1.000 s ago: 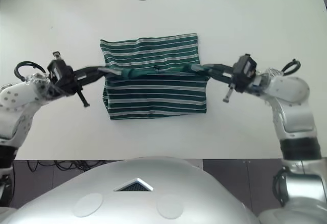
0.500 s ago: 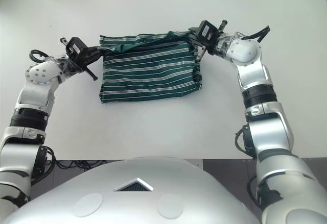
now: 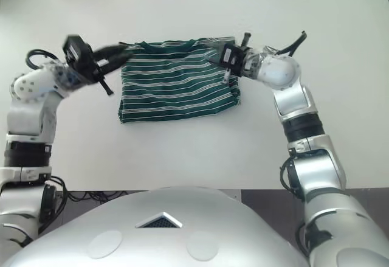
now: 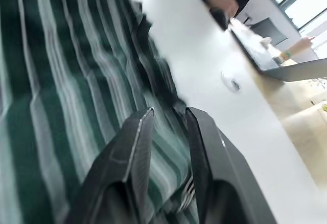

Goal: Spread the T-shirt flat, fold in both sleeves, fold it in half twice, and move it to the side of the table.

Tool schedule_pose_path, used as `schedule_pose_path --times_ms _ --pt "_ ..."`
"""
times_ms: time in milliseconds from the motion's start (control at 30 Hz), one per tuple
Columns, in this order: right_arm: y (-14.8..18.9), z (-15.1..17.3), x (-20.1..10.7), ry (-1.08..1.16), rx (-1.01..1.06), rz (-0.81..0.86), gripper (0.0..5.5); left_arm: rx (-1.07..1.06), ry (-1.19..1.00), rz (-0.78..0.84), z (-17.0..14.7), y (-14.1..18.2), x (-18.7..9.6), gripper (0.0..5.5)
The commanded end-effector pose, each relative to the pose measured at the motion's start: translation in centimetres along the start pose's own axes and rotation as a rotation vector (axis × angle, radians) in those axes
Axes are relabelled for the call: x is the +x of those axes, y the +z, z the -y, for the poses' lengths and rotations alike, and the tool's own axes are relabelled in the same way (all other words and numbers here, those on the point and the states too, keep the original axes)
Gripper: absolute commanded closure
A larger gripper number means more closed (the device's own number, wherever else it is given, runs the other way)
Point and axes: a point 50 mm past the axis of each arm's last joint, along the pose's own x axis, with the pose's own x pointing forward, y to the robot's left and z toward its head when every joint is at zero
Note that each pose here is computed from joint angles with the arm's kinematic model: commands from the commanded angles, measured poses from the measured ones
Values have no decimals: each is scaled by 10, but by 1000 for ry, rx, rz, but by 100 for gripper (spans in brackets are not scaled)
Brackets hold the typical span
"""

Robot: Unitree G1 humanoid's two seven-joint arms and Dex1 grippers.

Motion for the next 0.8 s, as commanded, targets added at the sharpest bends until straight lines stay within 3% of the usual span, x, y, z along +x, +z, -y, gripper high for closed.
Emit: schedule_pose_path --times_ms 33,167,300,367,467,567,667,800 --pt "-13 -19 -11 186 -121 -138 436 252 -268 -191 29 -14 1 479" --pt "0 -58 -20 517 -104 -113 436 603 -547 -367 41 -37 11 479" --pt "47 -97 -13 759 -102 92 436 1136 -533 -725 -31 -47 18 479" --pt "74 -102 5 708 -104 236 436 1346 -475 -750 -63 -31 31 479" --pt "97 -76 38 366 -75 344 436 1624 -402 -381 -60 8 65 479" --pt "82 -48 27 181 8 302 436 1669 -303 -213 -60 21 64 479" --pt "63 -37 7 103 54 238 436 1579 -194 -153 -66 20 54 479" --pt "45 -21 -33 -6 207 267 436 1230 46 58 -47 22 23 479"
